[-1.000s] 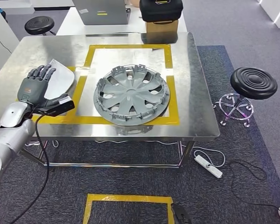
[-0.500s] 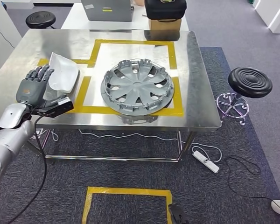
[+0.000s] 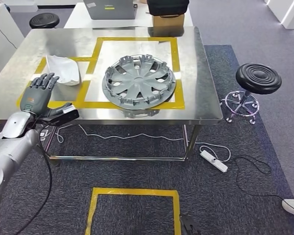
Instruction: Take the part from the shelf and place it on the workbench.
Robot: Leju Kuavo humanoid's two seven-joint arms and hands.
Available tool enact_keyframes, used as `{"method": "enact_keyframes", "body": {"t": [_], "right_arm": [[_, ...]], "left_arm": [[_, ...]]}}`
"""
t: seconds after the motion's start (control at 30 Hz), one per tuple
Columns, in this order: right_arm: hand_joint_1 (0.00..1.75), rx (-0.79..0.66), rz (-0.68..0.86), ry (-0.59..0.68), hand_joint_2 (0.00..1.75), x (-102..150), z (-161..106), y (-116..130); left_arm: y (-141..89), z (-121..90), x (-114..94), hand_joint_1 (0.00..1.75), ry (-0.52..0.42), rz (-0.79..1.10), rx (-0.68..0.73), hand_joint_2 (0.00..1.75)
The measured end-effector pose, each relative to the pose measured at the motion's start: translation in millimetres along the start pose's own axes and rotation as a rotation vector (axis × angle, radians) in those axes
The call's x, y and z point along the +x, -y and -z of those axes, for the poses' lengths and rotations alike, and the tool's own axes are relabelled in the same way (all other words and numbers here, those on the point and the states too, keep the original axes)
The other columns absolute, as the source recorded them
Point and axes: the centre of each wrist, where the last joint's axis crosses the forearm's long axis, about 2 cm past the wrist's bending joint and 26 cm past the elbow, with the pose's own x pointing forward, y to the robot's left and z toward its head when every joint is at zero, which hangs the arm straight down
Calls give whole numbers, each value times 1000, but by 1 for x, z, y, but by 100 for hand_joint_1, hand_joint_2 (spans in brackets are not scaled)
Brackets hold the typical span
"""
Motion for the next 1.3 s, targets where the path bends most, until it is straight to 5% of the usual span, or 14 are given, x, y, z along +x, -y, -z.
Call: {"method": "enact_keyframes", "body": {"t": [0.1, 0.17, 0.23, 0.3, 0.63, 0.7, 0.77, 0.83, 1.03, 1.3], "right_arm": [[0, 0, 0, 0, 0, 0, 0, 0], [0, 0, 0, -1, 0, -1, 0, 0], [0, 0, 1, -2, 87, -1, 0, 0], [0, -1, 1, -3, 175, -1, 0, 0], [0, -8, -1, -33, 175, -16, 0, -3], [0, -8, 3, -35, 87, -18, 0, -3], [0, -7, 9, -38, 0, -19, -1, -3], [0, -4, 15, -40, 0, -21, -1, -3], [0, -1, 29, -46, 0, -24, 0, 0], [0, 6, 46, -32, 0, -29, 0, 4]], "left_arm": [[4, -4, 1, 0, -4, -6, -10, 0], [9, -7, 2, 0, -9, -17, -27, 87], [14, -12, 2, 0, -31, -50, -64, 175], [27, -24, 4, 0, -77, -108, -122, 175], [148, -189, 75, 0, -395, -445, -610, 175], [160, -218, 91, 0, -450, -509, -724, 175], [170, -246, 108, 0, -502, -569, -823, 87], [177, -271, 123, 0, -549, -622, -914, 0], [186, -330, 162, 0, -697, -767, -1137, 0], [186, -372, 194, 0, -862, -979, -1269, 0]]}}
